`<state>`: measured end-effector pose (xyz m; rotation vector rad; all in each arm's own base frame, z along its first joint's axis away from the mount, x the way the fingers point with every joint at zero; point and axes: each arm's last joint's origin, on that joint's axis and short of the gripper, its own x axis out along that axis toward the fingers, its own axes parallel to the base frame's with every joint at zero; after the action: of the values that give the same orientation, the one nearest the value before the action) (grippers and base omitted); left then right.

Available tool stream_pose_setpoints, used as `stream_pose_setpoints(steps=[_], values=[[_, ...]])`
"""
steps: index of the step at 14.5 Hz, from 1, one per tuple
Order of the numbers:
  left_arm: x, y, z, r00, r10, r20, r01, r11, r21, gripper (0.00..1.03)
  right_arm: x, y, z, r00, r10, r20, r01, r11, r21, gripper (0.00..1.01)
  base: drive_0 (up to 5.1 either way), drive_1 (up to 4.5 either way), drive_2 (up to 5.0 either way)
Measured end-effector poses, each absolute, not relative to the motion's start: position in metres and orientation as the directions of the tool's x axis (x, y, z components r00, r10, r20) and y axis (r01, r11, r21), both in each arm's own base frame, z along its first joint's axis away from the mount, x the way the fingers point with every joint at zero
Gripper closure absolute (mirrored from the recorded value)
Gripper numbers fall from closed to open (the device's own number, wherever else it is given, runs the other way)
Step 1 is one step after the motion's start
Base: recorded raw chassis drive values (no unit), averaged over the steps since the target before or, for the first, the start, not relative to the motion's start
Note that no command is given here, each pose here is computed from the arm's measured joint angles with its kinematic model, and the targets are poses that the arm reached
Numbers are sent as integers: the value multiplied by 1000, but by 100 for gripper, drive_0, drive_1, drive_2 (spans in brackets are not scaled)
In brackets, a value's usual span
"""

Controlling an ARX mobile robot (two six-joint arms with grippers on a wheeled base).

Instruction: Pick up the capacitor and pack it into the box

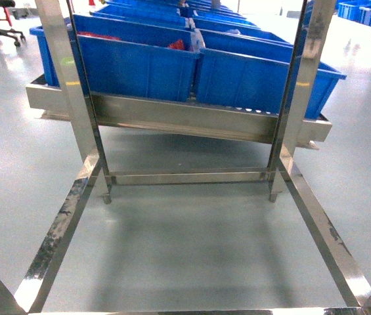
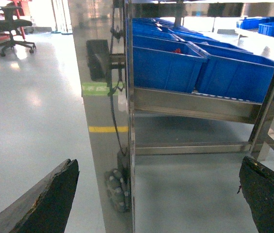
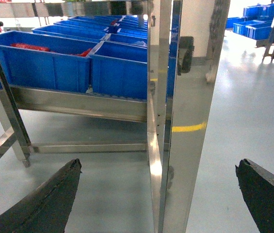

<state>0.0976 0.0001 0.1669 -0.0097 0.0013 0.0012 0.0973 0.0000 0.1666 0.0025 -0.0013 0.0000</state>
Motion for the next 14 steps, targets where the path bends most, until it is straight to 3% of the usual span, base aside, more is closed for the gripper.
stream_pose_setpoints(steps=[14], values=[[98, 0, 167, 1000, 1, -1, -1, 1000, -10, 5, 97, 0, 167, 1000, 0, 1, 0, 1000, 2, 3, 0, 0, 0]])
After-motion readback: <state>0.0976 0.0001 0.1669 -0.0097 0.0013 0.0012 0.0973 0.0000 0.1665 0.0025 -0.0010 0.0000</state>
